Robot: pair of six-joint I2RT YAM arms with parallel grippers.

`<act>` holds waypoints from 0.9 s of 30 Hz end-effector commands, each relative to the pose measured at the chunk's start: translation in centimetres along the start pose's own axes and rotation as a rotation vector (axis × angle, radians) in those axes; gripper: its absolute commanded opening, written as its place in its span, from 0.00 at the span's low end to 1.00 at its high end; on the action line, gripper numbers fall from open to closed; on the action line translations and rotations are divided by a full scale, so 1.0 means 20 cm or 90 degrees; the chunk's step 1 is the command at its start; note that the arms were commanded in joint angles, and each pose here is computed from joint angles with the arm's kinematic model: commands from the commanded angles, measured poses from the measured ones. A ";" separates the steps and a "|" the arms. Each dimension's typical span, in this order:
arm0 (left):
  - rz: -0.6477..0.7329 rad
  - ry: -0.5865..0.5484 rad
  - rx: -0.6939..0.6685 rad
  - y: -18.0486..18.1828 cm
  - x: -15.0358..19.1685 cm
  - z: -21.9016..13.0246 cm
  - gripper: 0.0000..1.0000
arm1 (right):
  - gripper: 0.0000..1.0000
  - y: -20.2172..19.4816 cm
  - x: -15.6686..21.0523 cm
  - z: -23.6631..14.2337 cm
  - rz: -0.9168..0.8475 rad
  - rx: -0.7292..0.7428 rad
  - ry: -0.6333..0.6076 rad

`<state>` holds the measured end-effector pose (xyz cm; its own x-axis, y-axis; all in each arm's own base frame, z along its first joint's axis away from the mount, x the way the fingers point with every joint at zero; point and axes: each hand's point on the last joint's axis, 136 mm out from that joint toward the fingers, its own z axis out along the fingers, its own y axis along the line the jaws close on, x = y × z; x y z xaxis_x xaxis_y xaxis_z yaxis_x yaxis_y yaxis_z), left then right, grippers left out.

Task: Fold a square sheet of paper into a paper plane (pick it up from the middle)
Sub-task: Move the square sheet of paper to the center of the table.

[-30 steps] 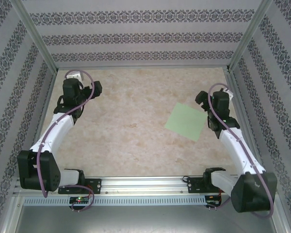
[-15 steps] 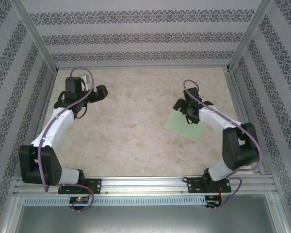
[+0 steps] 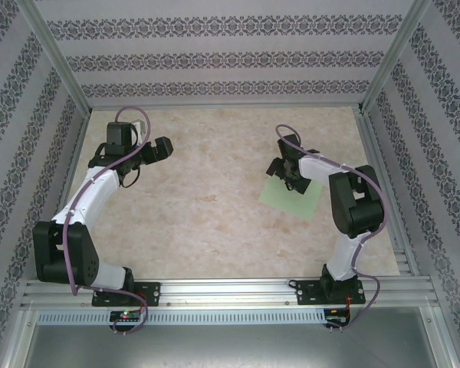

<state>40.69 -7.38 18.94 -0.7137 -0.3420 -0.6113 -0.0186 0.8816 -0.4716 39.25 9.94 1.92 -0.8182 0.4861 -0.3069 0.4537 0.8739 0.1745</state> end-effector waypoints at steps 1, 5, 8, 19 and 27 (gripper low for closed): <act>-0.003 0.006 0.020 -0.06 -0.03 0.01 1.00 | 0.98 0.14 0.17 0.08 -0.050 -0.038 0.066; -0.006 0.008 0.021 -0.06 -0.03 0.02 1.00 | 0.98 0.32 0.34 0.09 -0.141 -0.079 0.109; -0.010 0.011 0.019 -0.06 -0.03 0.02 1.00 | 0.97 0.44 0.51 0.07 -0.244 -0.088 0.141; -0.031 0.008 -0.041 0.00 -0.04 -0.05 1.00 | 0.96 0.66 0.90 -0.22 -0.446 -0.097 0.152; -0.031 0.009 -0.063 0.01 -0.04 -0.11 1.00 | 0.98 0.66 0.64 -0.45 -0.436 -0.071 0.003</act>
<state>40.39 -6.23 18.88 -0.7377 -0.3802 -0.5579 -0.1236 0.8885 -0.4419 30.75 29.48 6.55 -0.9351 -0.1791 -0.3057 -0.2213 0.9691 0.1091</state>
